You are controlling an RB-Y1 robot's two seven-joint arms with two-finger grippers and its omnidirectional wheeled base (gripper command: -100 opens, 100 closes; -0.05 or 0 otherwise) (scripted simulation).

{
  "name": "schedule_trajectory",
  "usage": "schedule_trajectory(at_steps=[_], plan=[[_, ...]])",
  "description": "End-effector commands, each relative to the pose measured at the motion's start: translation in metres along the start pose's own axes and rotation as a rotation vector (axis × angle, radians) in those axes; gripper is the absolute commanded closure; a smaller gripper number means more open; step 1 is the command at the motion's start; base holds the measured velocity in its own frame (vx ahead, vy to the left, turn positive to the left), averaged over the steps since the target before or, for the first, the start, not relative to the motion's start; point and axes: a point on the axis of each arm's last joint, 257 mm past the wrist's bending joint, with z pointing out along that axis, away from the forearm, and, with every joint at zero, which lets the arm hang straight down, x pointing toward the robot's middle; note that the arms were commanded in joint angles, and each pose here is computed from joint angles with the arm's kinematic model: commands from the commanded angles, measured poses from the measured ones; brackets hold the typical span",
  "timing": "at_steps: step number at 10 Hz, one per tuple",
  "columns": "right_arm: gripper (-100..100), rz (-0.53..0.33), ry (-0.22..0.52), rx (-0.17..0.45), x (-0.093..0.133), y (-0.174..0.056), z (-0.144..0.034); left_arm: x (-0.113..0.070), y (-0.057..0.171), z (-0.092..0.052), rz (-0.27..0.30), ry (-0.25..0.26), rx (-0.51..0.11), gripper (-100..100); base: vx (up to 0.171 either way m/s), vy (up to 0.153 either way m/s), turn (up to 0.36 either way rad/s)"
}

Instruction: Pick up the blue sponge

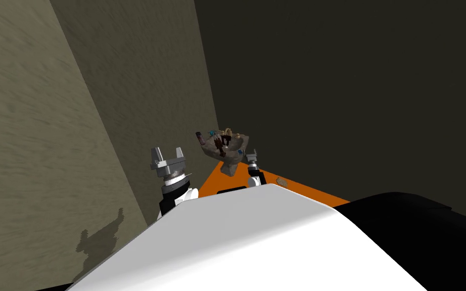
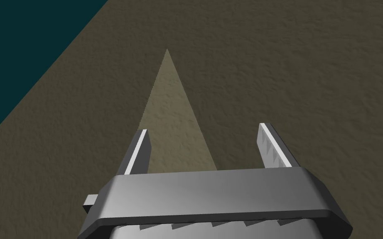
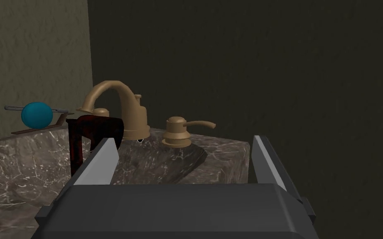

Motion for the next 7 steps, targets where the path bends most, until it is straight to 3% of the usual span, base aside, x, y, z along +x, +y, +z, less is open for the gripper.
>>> schedule_trajectory(at_steps=[1, 2, 7], plan=[[-100, 0.086, -0.044, 0.005, -0.018, -0.009, -0.005, 0.0, 0.0, 0.0, 0.0, 0.0, 0.0, 0, 0.035, -0.021, 0.091], [-100, 0.1, -0.044, 0.004, -0.018, -0.009, -0.005, 0.0, 0.0, 0.0, 0.0, 0.0, 0.0, 0, 0.027, -0.018, 0.026], [-100, 0.31, -0.15, 0.003, -0.061, -0.028, -0.019, 0.0, 0.0, 0.0, 0.0, 0.0, 0.0, 0, 0.025, -0.017, 0.06]])
